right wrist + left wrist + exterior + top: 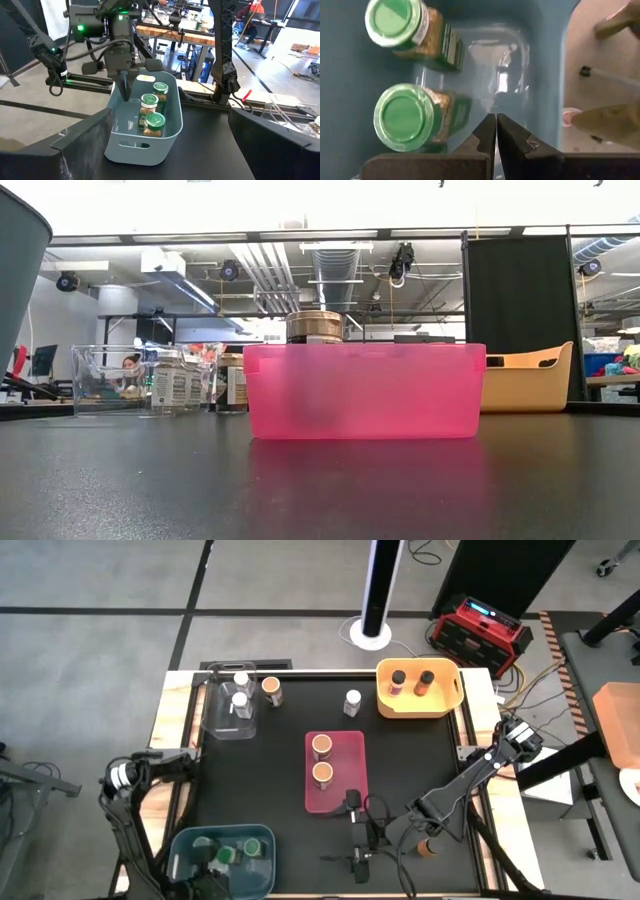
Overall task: Sort spices by type
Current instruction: Put the green seasoning bottle into the blue bin
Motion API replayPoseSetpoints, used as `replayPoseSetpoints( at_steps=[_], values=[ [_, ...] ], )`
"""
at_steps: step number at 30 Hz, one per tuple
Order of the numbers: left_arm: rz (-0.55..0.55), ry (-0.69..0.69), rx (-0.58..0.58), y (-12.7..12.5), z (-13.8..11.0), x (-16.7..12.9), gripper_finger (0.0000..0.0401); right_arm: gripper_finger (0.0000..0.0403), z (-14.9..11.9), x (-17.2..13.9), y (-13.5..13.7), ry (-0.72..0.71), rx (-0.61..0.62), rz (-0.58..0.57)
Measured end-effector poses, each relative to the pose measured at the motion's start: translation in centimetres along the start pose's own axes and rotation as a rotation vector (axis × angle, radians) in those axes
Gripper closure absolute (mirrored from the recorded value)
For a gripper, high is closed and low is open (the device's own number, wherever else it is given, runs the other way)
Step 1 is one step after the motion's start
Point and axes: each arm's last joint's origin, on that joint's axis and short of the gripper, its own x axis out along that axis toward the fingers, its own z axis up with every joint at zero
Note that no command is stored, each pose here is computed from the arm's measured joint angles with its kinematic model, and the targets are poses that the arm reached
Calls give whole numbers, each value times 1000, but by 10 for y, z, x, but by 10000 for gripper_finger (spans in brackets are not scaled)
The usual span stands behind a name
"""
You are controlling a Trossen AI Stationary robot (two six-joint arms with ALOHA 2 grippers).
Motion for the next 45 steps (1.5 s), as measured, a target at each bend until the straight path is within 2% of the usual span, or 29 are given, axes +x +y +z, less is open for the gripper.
replayPoseSetpoints(
  at_steps=[13,45],
  values=[
    [113,28,-16,8,-1,30,401,14,0,0,0,0,0,0],
    [182,-1,-32,15,0,29,401,14,0,0,0,2,6,0]
  ],
)
